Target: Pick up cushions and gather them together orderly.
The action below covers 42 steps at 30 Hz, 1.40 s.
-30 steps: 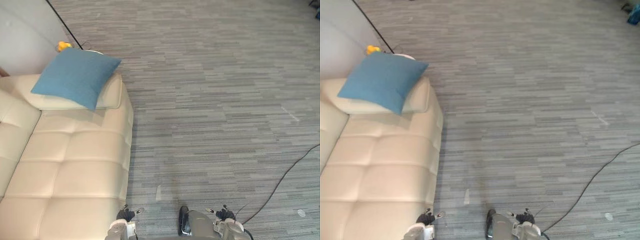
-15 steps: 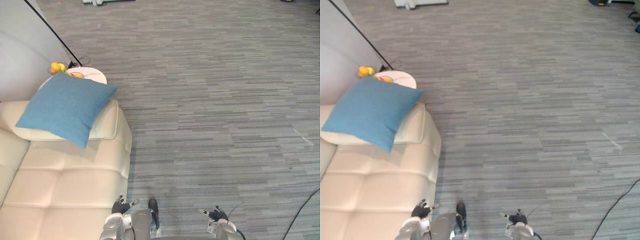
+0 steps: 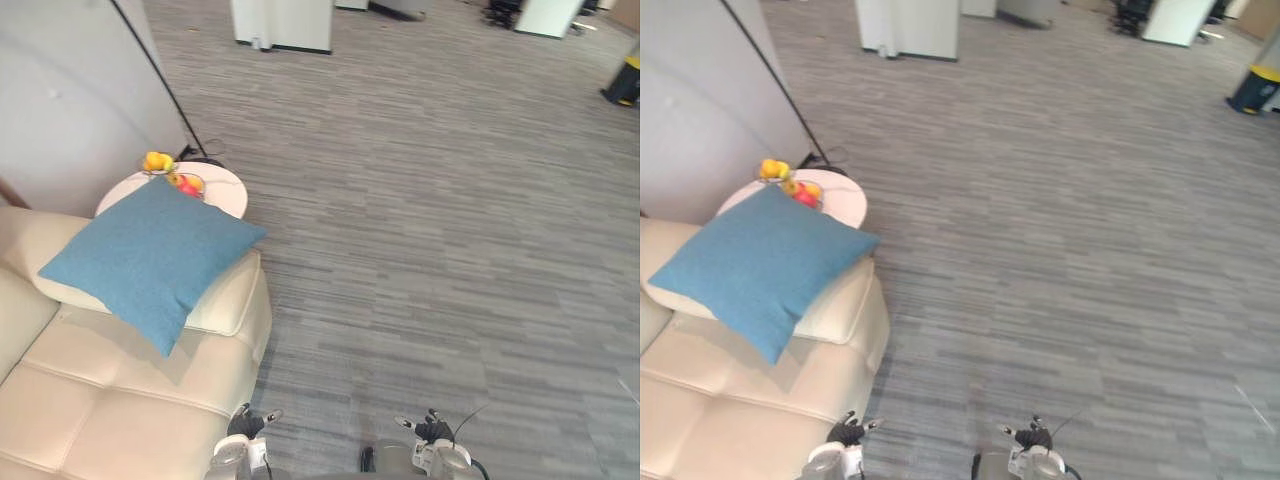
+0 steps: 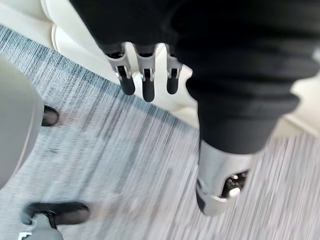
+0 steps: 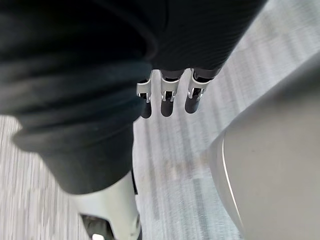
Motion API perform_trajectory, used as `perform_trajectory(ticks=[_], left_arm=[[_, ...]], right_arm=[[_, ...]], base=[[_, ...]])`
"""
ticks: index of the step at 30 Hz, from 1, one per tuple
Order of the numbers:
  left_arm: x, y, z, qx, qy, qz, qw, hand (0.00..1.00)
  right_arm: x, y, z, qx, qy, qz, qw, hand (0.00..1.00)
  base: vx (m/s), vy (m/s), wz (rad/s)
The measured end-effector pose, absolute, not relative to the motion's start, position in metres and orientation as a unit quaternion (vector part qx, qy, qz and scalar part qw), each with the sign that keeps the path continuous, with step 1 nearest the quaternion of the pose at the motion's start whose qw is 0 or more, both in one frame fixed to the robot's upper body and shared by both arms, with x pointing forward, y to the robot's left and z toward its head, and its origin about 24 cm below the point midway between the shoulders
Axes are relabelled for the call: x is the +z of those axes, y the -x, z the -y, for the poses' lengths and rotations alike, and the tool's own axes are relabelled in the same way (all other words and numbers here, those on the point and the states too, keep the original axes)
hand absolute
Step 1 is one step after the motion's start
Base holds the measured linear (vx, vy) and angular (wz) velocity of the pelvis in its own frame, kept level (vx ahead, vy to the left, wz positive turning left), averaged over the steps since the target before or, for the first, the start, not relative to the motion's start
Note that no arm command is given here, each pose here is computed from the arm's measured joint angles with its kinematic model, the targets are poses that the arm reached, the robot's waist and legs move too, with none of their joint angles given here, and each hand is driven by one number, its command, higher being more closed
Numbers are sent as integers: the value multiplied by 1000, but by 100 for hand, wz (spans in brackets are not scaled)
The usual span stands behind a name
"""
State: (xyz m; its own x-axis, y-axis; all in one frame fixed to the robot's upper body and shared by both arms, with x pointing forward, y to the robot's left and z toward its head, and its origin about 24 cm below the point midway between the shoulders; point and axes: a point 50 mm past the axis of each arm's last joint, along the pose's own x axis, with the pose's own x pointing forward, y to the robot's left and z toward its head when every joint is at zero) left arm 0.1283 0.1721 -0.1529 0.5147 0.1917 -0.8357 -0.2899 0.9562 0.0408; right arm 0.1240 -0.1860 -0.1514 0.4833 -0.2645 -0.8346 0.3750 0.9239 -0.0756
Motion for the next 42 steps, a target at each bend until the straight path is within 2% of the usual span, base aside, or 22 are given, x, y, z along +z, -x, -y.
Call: perform_trajectory(ticks=[3,8,16,21,25,35,39,42], left_arm=[[-156,-121,-163,137,65,-482,863,0],[-152,-129,-165,138,63,-467,871,0],[-149,-134,-172,133,44,-455,879,0],[-154,-121,-180,135,35,-477,868,0],[-154,-121,-184,117,12,-479,870,0],[-155,-122,-185,126,14,-482,867,0],[-156,-124,-160,117,48,-483,867,0],[-156,-126,-160,113,45,-481,868,0]], right_arm=[[-151,-125,197,-189,-45,-478,857,0],[-154,-119,194,-190,-49,-485,852,0],[-154,-121,189,-186,-54,-486,852,0],[-156,-116,185,-185,-60,-495,847,0],[-157,-109,192,-195,-54,-498,843,0],[-157,-103,197,-198,-53,-499,842,0],[-154,-108,210,-199,-33,-492,847,0],[-155,-106,206,-195,-37,-496,845,0]], base=[[430,-301,82],[227,-193,72],[140,95,48],[141,123,28],[187,76,115],[286,-184,84],[388,-249,58],[270,-189,48]])
